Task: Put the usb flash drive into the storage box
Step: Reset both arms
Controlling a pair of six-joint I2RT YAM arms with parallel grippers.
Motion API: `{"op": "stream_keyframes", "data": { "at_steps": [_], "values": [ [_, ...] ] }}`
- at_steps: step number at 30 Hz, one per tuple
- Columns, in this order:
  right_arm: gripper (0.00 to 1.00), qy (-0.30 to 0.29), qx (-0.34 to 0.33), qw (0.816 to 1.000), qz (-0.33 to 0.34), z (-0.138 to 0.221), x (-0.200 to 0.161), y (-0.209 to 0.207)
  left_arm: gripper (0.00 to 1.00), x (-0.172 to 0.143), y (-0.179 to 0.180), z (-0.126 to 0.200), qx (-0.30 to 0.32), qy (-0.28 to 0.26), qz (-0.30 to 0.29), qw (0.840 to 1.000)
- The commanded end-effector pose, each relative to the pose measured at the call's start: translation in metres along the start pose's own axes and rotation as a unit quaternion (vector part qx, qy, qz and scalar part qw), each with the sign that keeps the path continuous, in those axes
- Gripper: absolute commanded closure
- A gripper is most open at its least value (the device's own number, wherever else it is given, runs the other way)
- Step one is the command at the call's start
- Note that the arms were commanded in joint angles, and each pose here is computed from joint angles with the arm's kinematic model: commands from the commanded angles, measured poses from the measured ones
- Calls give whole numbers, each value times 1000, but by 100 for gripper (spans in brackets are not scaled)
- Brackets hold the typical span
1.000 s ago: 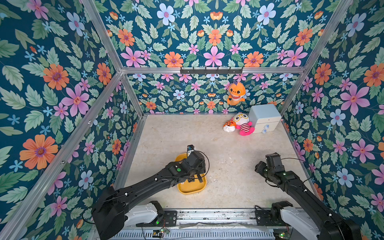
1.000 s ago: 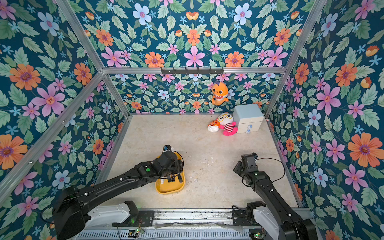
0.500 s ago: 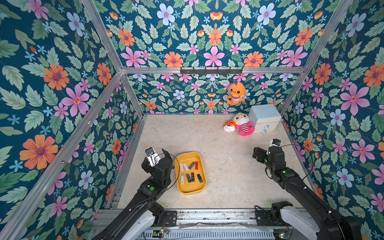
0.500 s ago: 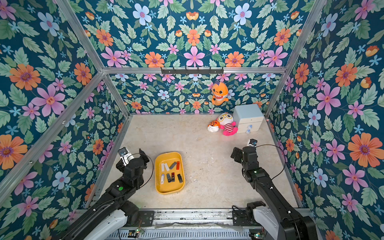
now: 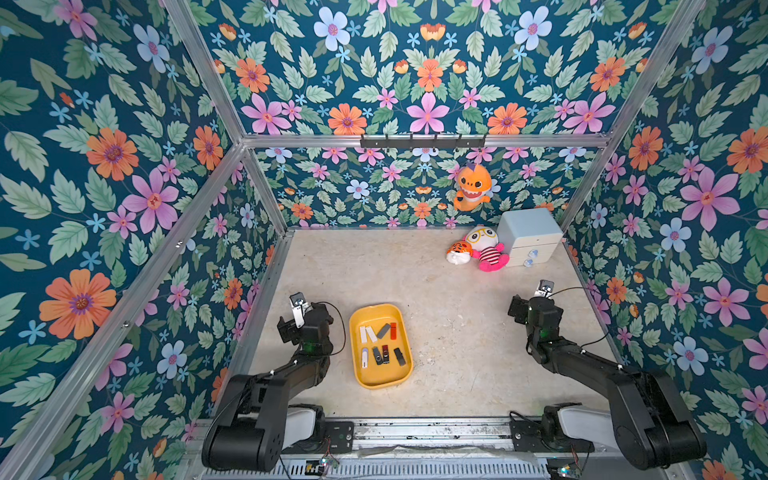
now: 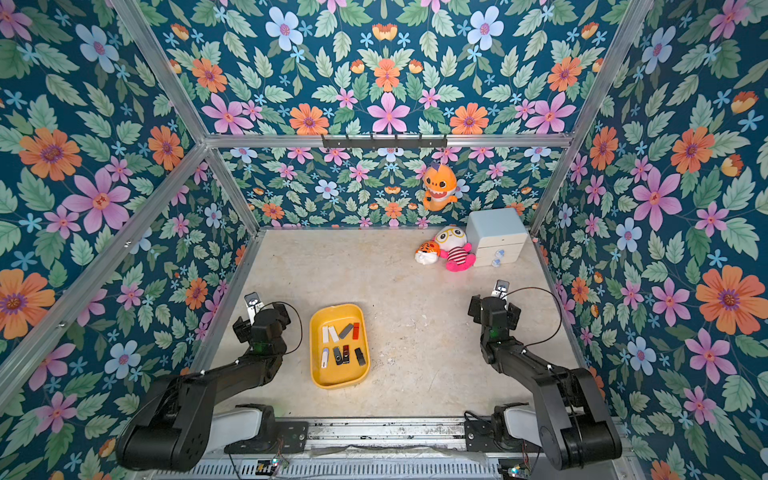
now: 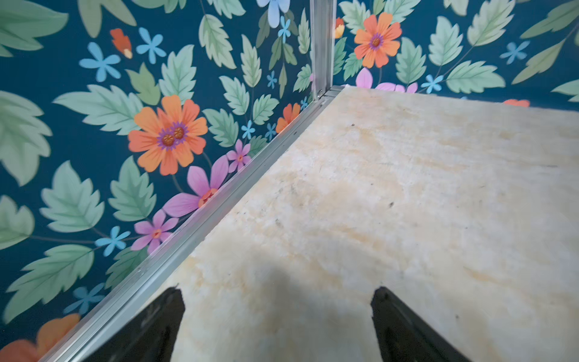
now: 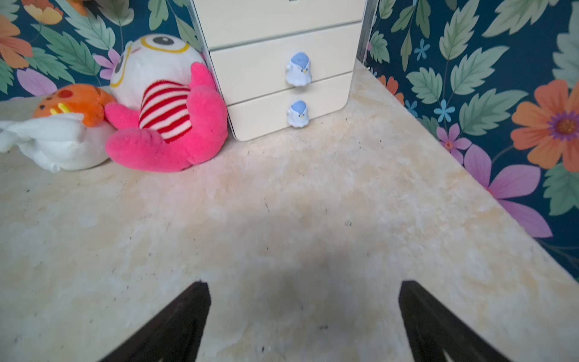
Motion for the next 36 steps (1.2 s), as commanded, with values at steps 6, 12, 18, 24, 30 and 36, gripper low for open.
{"op": "stream_keyframes", "data": {
  "at_steps": [6, 12, 18, 24, 30, 36],
  "values": [
    [1, -97, 7, 995, -8, 0, 16, -13, 6, 26, -41, -22, -124, -118, 5, 985],
    [1, -68, 6, 996, -49, -16, 7, -29, 4, 23, -52, -20, -160, -101, -14, 982],
    [1, -76, 14, 996, -51, -17, 8, -29, 1, 23, -56, -30, -181, -86, -12, 980],
    [1, -77, 13, 996, -49, -18, 9, -29, 1, 23, -56, -29, -182, -85, -12, 979],
    [1, -76, 13, 996, -48, -18, 8, -29, 1, 23, -56, -29, -182, -85, -13, 980],
    [1, -75, 12, 996, -48, -18, 8, -29, 1, 23, -56, -29, -182, -86, -12, 979]
  ]
}}
Point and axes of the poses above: each gripper's point midway between its finger pads, its own z axis back along the fingers, its own y axis along the line the jaws close on, x = y × z, the point moved 3 cm from there along z, back along the fingers, and after that the axes turned 10 degrees about -z, right-handed, at the moved point
